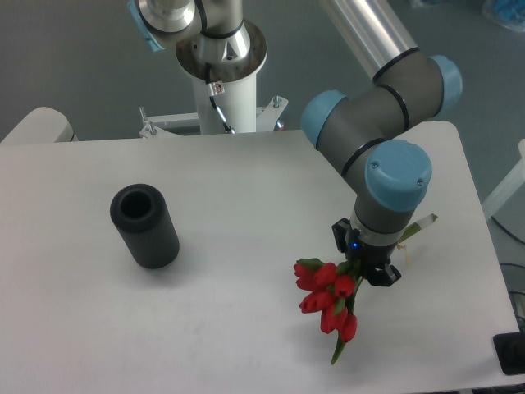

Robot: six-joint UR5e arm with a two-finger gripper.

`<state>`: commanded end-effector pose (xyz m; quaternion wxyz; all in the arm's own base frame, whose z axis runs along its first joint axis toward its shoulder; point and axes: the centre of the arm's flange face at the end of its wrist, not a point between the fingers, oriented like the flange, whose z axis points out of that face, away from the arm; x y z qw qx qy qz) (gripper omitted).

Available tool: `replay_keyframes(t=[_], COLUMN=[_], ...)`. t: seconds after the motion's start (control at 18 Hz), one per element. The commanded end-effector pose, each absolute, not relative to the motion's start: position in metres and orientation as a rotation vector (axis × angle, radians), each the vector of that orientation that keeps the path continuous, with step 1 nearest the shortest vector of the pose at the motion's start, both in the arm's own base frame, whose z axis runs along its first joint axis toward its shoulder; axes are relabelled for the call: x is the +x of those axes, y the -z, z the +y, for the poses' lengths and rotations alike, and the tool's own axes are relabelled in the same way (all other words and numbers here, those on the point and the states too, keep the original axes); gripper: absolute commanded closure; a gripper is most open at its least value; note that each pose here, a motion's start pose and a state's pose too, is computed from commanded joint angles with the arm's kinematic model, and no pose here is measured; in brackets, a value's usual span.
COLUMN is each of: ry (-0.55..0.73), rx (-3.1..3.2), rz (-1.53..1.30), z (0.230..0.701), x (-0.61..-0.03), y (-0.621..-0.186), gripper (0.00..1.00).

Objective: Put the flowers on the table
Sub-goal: 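Carry the red tulip bunch in the gripper toward the black vase and lower it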

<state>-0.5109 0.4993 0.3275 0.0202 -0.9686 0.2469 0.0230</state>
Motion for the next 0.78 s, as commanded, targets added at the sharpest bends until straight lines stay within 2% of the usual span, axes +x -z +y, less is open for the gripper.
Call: replay_keyframes(t=[0.44,0.78], ry=[-0.049,0.046], rx=[-3.03,-3.141], rz=[0.676,0.499], z=[0.5,0.523], x=[-0.507,-0.451], y=[-0.325,-0.305], gripper=[0.89,0.89])
